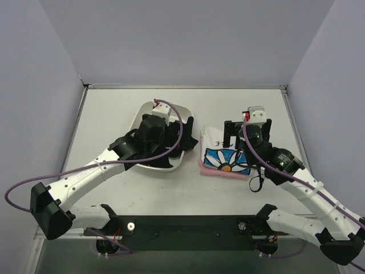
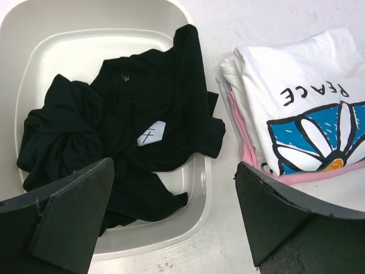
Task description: Fold and stack the t-shirts
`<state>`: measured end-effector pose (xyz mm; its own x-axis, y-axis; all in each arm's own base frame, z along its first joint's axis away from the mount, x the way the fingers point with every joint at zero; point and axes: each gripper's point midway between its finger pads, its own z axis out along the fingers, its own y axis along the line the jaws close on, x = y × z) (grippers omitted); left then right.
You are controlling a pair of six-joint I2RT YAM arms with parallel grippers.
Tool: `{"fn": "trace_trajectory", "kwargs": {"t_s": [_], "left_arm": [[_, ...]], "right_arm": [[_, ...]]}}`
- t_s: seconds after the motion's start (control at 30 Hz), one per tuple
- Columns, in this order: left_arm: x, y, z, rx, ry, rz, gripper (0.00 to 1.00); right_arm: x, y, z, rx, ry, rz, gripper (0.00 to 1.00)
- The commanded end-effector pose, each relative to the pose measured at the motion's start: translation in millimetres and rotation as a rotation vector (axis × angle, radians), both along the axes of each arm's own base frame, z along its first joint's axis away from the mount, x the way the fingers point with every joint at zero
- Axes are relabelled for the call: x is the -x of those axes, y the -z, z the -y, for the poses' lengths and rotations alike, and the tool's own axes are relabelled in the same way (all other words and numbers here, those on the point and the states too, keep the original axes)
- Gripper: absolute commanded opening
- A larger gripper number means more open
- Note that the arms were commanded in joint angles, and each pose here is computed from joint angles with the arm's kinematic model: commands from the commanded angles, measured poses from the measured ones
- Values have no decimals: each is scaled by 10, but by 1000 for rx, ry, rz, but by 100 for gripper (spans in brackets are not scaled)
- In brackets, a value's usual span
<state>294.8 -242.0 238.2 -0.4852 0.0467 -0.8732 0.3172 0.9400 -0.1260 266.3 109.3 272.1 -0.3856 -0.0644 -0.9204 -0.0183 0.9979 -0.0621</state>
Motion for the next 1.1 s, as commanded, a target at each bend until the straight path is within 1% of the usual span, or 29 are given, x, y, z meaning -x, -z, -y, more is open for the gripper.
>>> {"fn": "trace_trajectory", "kwargs": {"t_s": [0.0, 0.13, 0.27, 0.33, 0.37, 0.43, 0.5, 0.67, 0.83, 0.97, 1.07], "left_arm": [[-93, -215, -22, 29, -32, 49, 98], [-107, -162, -92, 34, -75, 36, 97], [-78, -170, -177, 54, -109, 43, 95], [-30, -182, -222, 71, -113, 48, 93], [-16, -185, -234, 84, -120, 48, 93], [27, -214, -282, 100, -126, 56, 93], [84, -187, -332, 113, -134, 52, 92], [147, -98, -378, 119, -138, 36, 91], [134, 47, -352, 84, -143, -4, 90], [115, 128, -327, 67, -144, -22, 89], [105, 149, -316, 64, -144, -26, 89]], "right_arm": [[-63, 171, -59, 88, -6, -69, 100], [-141, 510, -177, 96, -14, -169, 100], [-276, 814, -151, 120, 25, -264, 100], [-352, 1015, -70, 99, 68, -317, 100], [-382, 1086, -113, 61, 52, -332, 100], [-420, 1241, -21, 29, 86, -366, 100], [-440, 1361, -34, -4, 83, -403, 100], [-372, 1648, -121, -69, 76, -482, 100], [-254, 1872, -267, -126, 49, -555, 100], [-149, 1957, -327, -125, 49, -577, 100], [-99, 2058, -283, -100, 72, -600, 100]]}}
